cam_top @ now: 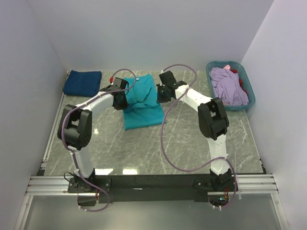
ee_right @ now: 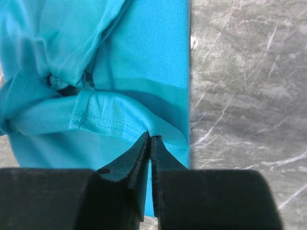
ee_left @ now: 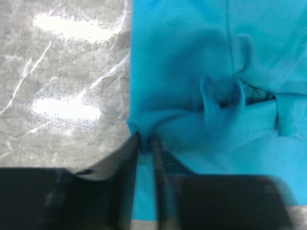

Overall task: Fold and stack the t-shirts
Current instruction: Fold the tshirt

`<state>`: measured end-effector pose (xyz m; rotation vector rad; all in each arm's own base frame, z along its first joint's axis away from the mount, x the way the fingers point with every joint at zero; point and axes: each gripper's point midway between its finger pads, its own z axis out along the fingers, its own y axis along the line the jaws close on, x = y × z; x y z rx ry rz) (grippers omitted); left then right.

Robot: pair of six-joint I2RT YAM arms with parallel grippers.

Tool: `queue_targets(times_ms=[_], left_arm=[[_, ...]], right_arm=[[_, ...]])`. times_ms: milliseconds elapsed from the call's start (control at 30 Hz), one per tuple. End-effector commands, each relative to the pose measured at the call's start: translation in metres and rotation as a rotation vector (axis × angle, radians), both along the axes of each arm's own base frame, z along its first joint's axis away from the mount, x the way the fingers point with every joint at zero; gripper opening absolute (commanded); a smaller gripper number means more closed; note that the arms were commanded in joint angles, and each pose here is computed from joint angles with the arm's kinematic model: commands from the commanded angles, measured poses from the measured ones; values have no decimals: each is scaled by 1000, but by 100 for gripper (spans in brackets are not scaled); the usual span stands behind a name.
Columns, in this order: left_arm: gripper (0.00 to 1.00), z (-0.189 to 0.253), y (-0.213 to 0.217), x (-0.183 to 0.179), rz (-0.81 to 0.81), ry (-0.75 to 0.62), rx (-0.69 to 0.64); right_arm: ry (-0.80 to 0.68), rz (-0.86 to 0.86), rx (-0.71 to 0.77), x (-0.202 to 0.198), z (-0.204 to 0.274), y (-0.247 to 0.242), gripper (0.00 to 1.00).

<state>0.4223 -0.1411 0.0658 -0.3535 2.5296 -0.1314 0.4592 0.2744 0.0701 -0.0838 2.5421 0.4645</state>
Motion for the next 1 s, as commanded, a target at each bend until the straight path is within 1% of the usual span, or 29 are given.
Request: queue_targets(times_ms=[0,67,100,167,200,233,267,300,333,367,400,433,467,500,533,567,600,667,700,733,800,900,933,967], left_arm=[[27,16,5,15,20,-56,24],[35,30,6,18,32,-84,31],[46,38,8,19,40,-93,36],[59,58,11,21,59,-128,40],[68,70,11,24,64,-153,29],[72,84,11,21,64,-170,20],[76,93,9,20,66,-186,6],[83,99,8,16,66,-197,1],[83,113,5,9,60,-222,-9],[84,117,2,5,68,-232,-23],[83,110,1,-5,62,-215,-26],[82,119,-8,-14,44,-235,-55],[81,119,-15,-18,43,-245,-88],[76,102,-25,-34,9,-204,-106],[74,102,-30,-42,-1,-208,-128],[71,99,-39,-45,-13,-213,-159],[62,82,-43,-56,-29,-175,-164],[50,65,-52,-65,-47,-138,-171],[41,56,-53,-68,-48,-118,-171],[37,45,-55,-69,-50,-90,-165],[30,35,-56,-68,-51,-76,-161],[29,20,-62,-64,-73,-41,-155],[29,11,-63,-64,-78,-17,-144],[28,6,-65,-66,-97,4,-143]], right_arm=[[-68,-16,25,17,14,3,12],[-72,-24,14,19,20,1,18],[-79,-35,7,21,23,-2,24],[-105,-49,11,22,37,-4,30],[-114,-54,9,22,42,-5,34],[-136,-56,19,21,55,-4,36],[-138,-65,23,19,57,-5,37],[-146,-73,27,17,62,-5,39],[-172,-78,44,14,75,-3,40],[-162,-80,47,7,71,-2,40],[-170,-73,54,2,73,2,40],[-204,-59,81,-2,86,11,40],[-192,-45,85,-11,80,15,40],[-194,-31,99,-17,80,20,39],[-214,-14,135,-19,87,28,38],[-191,29,157,-31,80,40,37],[-185,45,171,-35,78,46,33],[-159,91,202,-45,69,63,27],[-150,103,211,-48,65,69,23],[-136,107,219,-48,57,74,21],[-110,131,242,-53,48,83,18],[-87,148,280,-50,38,94,16],[-72,152,283,-49,28,98,15],[-72,154,292,-45,29,102,15]])
